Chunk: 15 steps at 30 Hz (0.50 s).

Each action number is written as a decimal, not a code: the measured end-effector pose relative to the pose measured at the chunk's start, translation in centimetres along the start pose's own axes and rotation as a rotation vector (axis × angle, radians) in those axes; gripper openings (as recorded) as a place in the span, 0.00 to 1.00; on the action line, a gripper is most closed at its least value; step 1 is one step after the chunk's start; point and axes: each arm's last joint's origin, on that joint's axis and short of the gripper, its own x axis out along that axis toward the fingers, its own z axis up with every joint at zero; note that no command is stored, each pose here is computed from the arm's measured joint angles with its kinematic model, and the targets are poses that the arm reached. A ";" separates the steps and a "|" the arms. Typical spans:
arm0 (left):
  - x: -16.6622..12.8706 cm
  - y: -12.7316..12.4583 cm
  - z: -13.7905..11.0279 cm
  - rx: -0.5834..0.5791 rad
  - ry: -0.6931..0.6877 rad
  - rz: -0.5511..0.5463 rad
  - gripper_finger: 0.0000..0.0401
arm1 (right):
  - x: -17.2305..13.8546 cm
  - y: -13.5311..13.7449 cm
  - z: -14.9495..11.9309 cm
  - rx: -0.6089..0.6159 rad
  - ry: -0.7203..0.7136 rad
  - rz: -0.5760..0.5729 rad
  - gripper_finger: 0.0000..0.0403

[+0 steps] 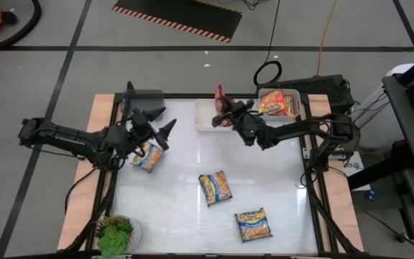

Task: Sort Maruchan noodles
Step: Put the red noodle pack into the white bin

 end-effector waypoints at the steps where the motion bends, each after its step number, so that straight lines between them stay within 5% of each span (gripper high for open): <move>1: 0.2 0.1 -0.1 -0.008 0.006 0.002 0.79 | -0.1 0.1 0.4 0.002 -0.010 0.019 0.00; 5: 1.8 0.5 -1.3 -0.030 0.064 -0.054 0.75 | -0.7 0.2 1.7 -0.004 -0.043 0.060 0.00; 15: 7.8 1.4 -5.7 -0.201 0.220 -0.393 0.61 | -1.4 -0.1 4.3 0.049 -0.104 0.130 0.00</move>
